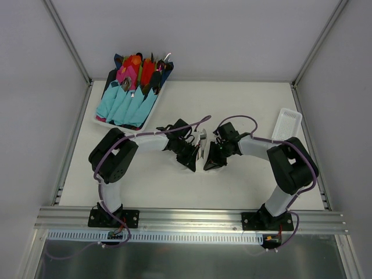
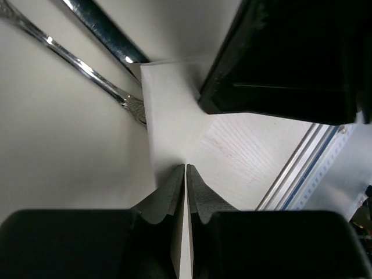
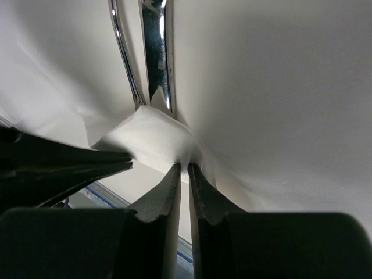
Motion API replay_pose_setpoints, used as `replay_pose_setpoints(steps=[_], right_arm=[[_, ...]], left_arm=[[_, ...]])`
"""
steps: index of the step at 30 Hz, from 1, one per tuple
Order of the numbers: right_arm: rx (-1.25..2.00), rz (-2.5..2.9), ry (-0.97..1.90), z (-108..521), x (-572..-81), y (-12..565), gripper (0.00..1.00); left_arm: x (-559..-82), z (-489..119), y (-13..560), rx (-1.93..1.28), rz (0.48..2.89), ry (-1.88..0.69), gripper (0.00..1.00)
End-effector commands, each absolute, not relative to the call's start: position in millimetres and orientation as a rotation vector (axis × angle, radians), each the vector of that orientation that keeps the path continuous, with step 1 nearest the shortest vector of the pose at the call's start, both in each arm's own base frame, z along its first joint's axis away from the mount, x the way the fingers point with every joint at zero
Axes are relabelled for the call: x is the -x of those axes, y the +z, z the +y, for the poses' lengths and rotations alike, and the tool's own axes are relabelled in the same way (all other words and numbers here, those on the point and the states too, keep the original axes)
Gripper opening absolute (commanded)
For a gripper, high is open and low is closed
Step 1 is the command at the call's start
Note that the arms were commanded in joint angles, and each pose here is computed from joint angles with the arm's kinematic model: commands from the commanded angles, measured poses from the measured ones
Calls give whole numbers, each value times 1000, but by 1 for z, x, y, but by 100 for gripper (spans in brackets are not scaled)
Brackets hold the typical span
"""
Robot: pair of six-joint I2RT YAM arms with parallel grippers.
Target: Place the utensils on the paper napkin and roll it up
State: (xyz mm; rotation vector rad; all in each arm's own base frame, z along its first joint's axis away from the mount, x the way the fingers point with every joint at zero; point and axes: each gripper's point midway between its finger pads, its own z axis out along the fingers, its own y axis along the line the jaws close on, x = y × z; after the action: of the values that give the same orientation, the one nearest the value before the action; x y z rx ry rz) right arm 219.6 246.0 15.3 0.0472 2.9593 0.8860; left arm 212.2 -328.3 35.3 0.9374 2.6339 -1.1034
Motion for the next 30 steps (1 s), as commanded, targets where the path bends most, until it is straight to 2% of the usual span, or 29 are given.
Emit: replay_pose_setpoints(steps=[1,12,22,30], right_arm=[[-47,2983,803,238,-219,2,13],[-39,2991,797,237,-219,-1,13],[-21,2986,802,237,-219,1,13],[-18,2986,806,237,-219,2,13]], left_arm=[[-216,-331,32,-894,2683,-1099,4],[-217,-312,2,-776,2815,-1072,1],[-231,-327,46,-790,2681,-1141,3],[-237,-330,32,-753,2724,-1120,3]])
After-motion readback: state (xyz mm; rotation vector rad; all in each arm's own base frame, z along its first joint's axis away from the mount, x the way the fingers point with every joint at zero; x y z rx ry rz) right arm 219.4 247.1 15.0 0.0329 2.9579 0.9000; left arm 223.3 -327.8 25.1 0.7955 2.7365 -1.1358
